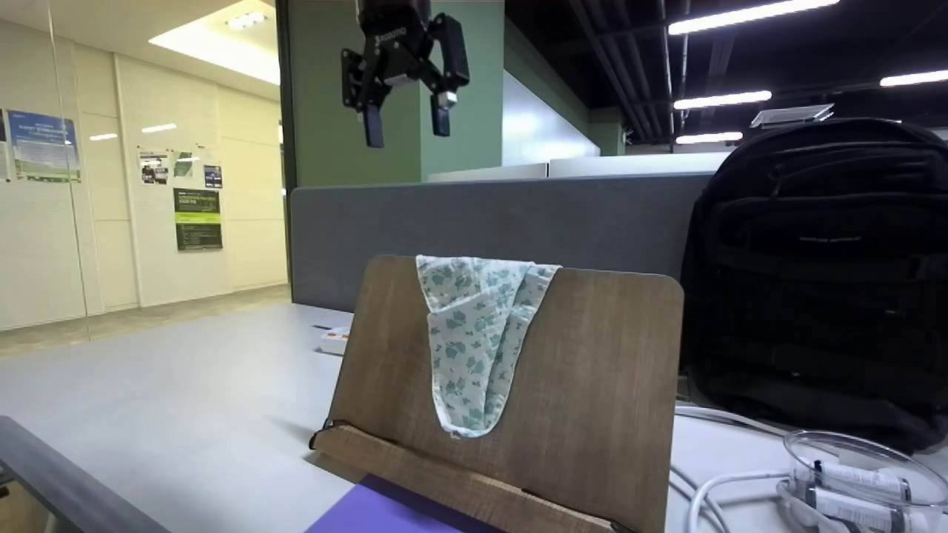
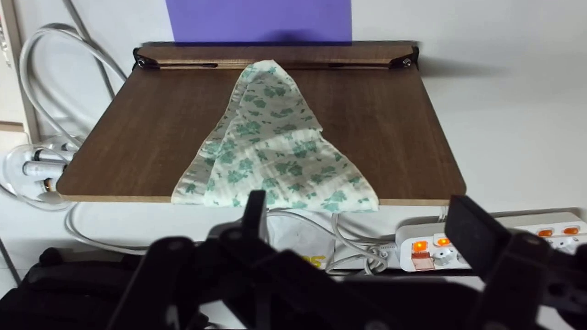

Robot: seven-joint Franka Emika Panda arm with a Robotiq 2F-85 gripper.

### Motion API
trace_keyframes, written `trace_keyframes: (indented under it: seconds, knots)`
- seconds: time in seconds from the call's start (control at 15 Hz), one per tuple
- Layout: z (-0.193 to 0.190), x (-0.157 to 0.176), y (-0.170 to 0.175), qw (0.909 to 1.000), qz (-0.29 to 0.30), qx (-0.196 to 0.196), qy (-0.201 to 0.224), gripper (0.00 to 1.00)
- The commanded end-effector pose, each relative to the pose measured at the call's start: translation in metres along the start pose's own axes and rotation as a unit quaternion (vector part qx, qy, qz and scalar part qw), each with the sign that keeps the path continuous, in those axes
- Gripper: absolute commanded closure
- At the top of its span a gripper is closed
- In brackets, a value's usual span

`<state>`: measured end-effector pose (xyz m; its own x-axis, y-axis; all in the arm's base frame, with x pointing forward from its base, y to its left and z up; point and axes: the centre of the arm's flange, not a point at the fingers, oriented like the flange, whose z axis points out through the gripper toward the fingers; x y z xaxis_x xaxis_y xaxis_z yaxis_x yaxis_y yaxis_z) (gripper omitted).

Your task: Unhang the cloth from the stand

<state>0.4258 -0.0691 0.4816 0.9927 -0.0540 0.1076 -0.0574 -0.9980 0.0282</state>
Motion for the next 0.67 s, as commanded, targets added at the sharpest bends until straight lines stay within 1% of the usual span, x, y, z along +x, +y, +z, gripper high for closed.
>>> trace_keyframes:
  seconds: [0.0,0.13,0.2,0.27,0.33,0.47,0.6]
  knots:
    - [0.004,-0.001,0.011,0.9998,0.016,0.008,-0.002,0.0]
    - [0.008,-0.003,0.028,0.9991,0.039,0.016,-0.005,0.0]
    - [0.009,-0.003,0.03,0.999,0.042,0.017,-0.005,0.0]
    - [0.009,-0.002,0.027,0.999,0.043,0.01,0.005,0.0]
    - [0.012,0.001,0.032,0.9988,0.046,-0.006,0.014,0.0]
    - [0.02,0.005,0.044,0.9995,0.023,-0.017,0.013,0.0]
    - [0.031,0.01,0.059,0.9994,-0.015,-0.029,0.012,0.0]
